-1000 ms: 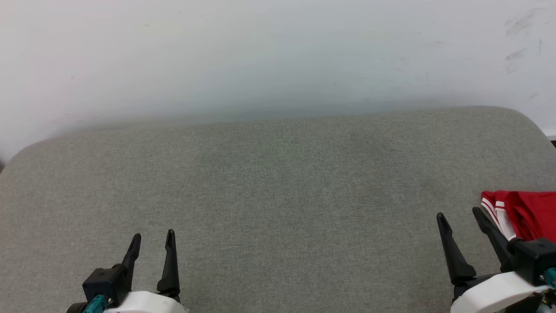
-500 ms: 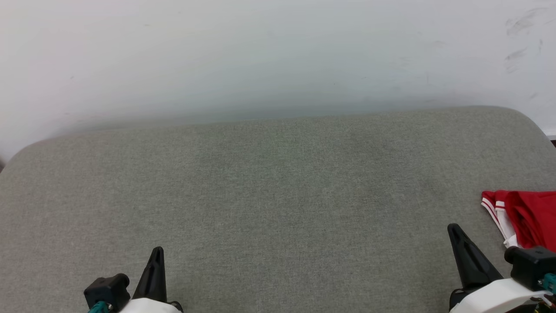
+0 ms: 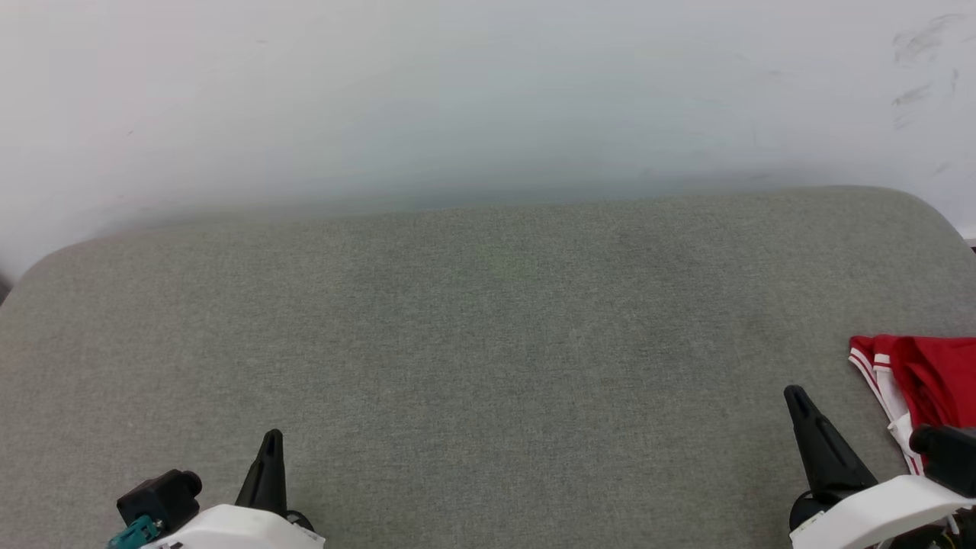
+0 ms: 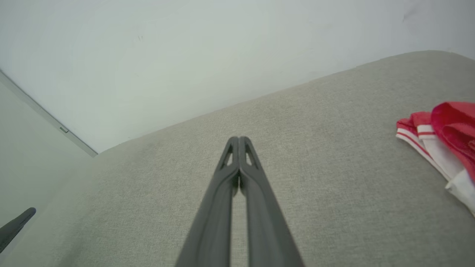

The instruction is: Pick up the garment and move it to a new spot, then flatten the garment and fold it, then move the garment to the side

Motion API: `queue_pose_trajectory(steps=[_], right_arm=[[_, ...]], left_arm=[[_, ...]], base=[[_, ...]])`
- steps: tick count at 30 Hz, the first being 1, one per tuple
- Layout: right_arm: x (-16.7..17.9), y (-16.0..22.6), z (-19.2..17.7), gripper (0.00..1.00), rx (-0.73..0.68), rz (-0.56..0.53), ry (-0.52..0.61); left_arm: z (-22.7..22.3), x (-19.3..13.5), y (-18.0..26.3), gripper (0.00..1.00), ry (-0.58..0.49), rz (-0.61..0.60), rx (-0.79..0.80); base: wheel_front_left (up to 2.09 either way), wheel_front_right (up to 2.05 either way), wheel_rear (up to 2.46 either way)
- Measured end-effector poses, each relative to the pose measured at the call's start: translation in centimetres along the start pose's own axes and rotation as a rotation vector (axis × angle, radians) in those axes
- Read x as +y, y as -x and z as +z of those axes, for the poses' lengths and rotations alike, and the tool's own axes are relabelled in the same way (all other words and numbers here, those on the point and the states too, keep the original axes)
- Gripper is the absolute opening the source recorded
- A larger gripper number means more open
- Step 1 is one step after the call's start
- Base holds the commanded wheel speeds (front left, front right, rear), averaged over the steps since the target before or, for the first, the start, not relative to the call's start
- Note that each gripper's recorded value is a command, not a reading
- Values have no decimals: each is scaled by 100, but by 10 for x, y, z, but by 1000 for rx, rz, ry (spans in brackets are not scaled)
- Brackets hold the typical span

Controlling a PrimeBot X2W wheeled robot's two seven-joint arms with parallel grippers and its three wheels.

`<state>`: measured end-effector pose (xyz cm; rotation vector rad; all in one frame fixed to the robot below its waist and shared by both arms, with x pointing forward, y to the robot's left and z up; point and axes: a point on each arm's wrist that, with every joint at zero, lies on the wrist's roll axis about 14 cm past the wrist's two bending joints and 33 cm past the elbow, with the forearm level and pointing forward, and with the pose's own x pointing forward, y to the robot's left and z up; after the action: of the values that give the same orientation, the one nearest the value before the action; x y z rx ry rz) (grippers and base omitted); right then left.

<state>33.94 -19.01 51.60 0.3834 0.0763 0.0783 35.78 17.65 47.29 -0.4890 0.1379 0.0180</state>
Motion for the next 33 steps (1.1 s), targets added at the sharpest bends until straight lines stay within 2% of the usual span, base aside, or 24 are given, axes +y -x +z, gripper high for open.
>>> queue_pose_trajectory(steps=[12, 33], right_arm=[[-2, -8, 1, 0, -18, 7, -215], [-7, -18, -1, 0, -39, 2, -506]], left_arm=[[1, 3, -6, 0, 198, 13, 20], [9, 3, -14, 0, 468, 6, 19]], base=[[0, 0, 0], [0, 0, 0]])
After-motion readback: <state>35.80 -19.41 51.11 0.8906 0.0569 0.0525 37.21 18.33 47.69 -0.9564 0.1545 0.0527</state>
